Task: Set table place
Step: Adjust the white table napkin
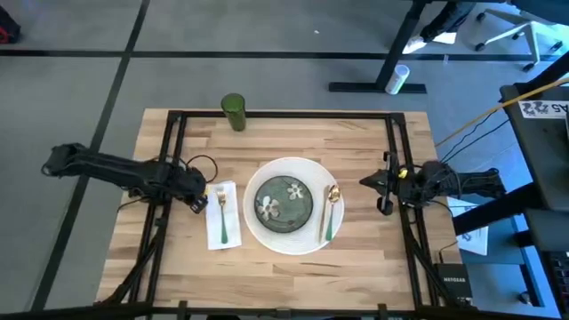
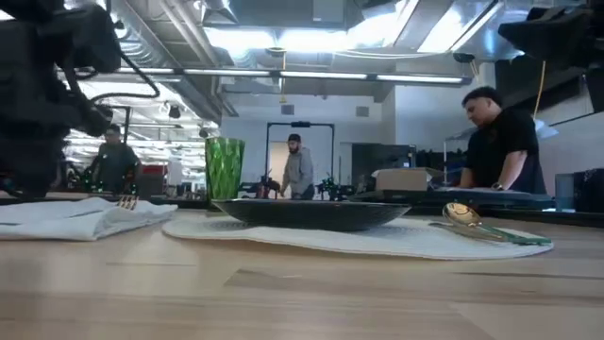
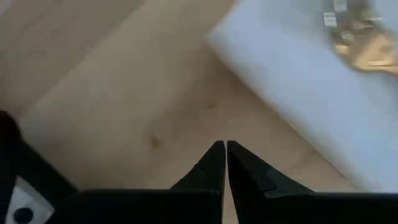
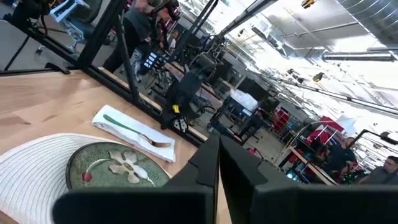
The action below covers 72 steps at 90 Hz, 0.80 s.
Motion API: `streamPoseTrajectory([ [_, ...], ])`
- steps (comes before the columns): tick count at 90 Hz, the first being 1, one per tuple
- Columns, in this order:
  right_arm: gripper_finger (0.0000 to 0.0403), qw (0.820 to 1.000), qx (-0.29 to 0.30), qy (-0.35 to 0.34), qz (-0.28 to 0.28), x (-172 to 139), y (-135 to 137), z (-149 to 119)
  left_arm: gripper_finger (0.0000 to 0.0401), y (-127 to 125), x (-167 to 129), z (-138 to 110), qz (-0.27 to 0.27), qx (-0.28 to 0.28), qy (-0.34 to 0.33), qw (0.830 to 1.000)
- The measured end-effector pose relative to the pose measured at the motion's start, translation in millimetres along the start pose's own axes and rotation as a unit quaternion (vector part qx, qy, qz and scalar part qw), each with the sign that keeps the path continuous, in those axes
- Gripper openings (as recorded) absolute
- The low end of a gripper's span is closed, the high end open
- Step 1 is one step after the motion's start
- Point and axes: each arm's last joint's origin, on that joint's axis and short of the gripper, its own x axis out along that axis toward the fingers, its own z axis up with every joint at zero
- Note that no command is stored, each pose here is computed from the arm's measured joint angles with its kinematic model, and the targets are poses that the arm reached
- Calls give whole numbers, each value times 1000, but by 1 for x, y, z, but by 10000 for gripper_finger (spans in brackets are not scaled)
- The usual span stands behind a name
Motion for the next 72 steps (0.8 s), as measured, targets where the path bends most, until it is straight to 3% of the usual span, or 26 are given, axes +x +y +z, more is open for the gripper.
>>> streamPoseTrajectory([
  [17,0,1000,1,0,0,0,0,0,0,-6,12,4,45,-21,5,999],
  [38,0,1000,1,0,1,0,0,0,0,-20,16,14,-11,-38,-40,998],
  [72,0,1000,1,0,1,0,0,0,0,-21,16,16,-7,-39,-61,997],
])
